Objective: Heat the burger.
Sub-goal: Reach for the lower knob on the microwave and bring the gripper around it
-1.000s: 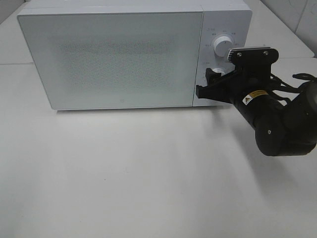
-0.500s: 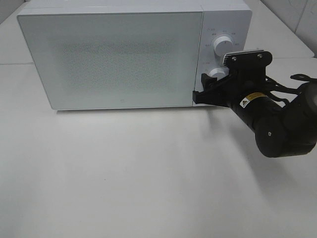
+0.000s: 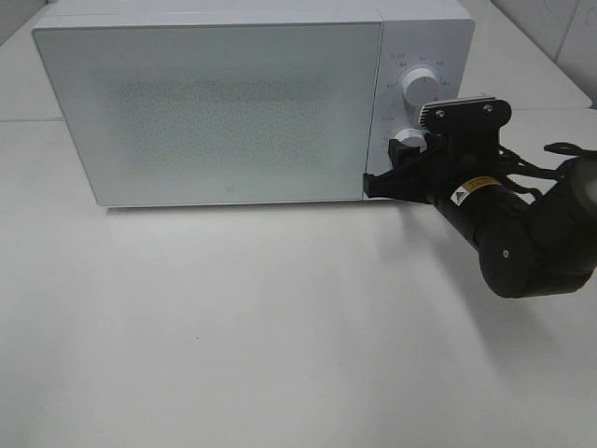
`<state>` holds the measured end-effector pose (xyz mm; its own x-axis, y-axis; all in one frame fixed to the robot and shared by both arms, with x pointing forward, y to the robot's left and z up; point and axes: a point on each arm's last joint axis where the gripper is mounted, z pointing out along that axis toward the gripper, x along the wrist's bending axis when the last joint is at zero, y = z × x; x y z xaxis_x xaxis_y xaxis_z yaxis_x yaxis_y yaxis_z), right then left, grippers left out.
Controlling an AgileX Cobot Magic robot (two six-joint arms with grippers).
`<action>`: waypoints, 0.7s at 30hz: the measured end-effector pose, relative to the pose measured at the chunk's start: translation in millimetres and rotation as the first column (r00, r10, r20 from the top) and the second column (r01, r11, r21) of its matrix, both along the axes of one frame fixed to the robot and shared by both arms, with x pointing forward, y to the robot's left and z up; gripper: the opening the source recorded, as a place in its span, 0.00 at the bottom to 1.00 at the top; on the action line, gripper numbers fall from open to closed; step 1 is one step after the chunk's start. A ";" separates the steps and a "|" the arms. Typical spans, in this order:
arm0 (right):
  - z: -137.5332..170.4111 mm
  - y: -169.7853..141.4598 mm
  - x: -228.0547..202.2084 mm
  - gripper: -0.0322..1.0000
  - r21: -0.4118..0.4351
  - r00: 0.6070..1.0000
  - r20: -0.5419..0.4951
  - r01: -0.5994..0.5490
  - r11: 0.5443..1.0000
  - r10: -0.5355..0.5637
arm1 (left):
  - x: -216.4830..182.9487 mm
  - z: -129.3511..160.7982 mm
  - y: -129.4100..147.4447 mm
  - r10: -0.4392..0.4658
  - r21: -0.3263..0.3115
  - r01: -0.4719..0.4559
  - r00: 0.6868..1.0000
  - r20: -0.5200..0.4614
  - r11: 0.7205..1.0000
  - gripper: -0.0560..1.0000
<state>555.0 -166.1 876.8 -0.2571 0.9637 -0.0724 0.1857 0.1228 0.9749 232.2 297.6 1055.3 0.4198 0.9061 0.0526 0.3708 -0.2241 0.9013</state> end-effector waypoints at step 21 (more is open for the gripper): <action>0.0 0.0 0.1 0.46 0.272 0.996 -0.077 0.068 0.960 -0.049 | 0.0 0.0 0.0 0.000 0.000 0.000 1.000 0.000 1.000 0.05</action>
<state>555.0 -166.1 876.9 -0.1951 0.9576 0.2121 0.2523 -0.1600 0.9543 232.2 297.6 1055.3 0.4198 0.9061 0.0526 0.3708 -0.2241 0.9013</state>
